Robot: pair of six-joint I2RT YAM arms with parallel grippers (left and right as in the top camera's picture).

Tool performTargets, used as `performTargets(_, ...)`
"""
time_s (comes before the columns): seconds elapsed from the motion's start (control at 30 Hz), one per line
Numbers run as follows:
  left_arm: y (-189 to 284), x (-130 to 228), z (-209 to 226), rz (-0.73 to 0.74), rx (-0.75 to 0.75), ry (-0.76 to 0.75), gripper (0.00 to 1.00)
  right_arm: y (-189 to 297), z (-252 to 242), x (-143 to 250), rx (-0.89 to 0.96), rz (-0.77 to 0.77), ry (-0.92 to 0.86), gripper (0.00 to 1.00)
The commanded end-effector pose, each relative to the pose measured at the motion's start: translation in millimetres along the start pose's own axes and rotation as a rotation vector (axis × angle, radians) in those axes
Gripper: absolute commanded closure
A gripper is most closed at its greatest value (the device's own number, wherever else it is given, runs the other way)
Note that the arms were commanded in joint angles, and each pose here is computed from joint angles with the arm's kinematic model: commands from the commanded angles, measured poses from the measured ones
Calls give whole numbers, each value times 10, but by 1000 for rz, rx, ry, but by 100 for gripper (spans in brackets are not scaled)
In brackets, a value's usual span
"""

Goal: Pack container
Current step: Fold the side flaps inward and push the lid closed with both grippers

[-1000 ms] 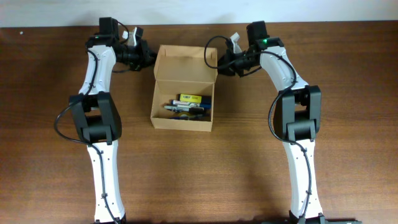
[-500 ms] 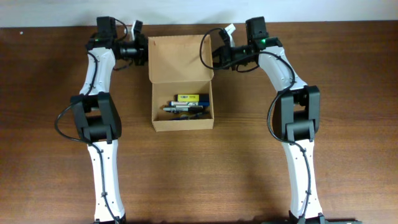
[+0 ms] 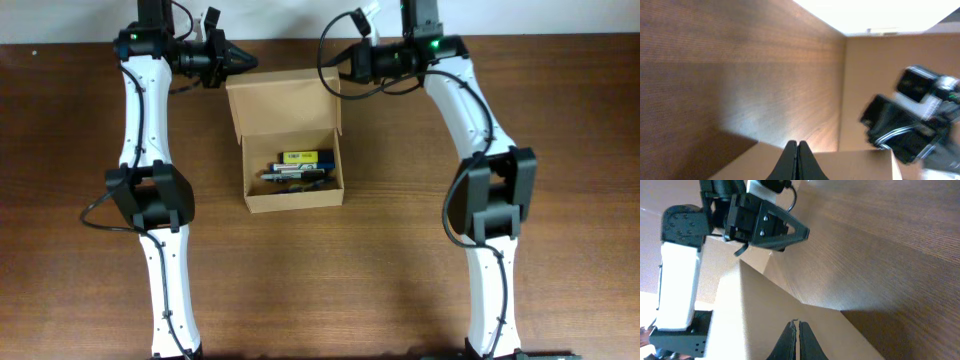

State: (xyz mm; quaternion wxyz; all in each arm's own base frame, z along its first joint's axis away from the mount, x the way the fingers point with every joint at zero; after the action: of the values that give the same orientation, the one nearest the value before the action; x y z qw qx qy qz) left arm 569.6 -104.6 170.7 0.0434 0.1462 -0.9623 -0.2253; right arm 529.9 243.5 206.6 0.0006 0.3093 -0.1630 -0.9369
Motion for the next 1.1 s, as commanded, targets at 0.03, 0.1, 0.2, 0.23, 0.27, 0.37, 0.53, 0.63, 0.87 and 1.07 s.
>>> performTargets(0.03, 240, 197, -448, -66, -113, -177, 98, 102, 340, -98, 180, 14, 150, 96)
performTargets(0.1, 272, 316, -476, -62, -174, -184, 98, 96, 396, 12, 252, 65, 174, 96)
performTargets(0.2, 318, 516, -482, -47, -281, -190, 98, 82, 439, 209, 360, 155, 189, 96)
performTargets(0.23, 332, 572, -470, -42, -318, -191, 99, 79, 446, 261, 386, 179, 192, 96)
performTargets(0.27, 352, 631, -438, -39, -367, -183, 99, 74, 450, 333, 426, 213, 195, 96)
performTargets(0.37, 381, 780, -372, -18, -468, -175, 98, 95, 481, 499, 530, 297, 208, 96)
performTargets(0.53, 310, 862, -442, -6, -492, -226, 98, 204, 549, 665, 713, 394, 236, 96)
performTargets(0.63, 305, 874, -446, -17, -531, -246, 99, 246, 651, 746, 746, 439, 260, 96)
performTargets(0.87, 445, 936, -511, -88, -680, -291, 98, 473, 776, 958, 889, 557, 268, 96)
performTargets(1.07, 589, 1207, -453, -61, -816, -288, 98, 513, 990, 1071, 882, 596, 277, 96)
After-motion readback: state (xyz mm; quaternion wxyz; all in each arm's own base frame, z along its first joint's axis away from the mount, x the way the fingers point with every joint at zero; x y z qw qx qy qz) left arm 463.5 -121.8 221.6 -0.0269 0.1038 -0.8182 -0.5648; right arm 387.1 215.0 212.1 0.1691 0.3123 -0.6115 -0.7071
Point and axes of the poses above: each gripper's point midway between its finger pads, its own y axis back along the fingers, its own z axis along the line the jaws close on, x = y × z, the point moved 1 cm from there along y, back along the fingers, and after that the axes turned 9 degrees about y, right-handed, at the moved point
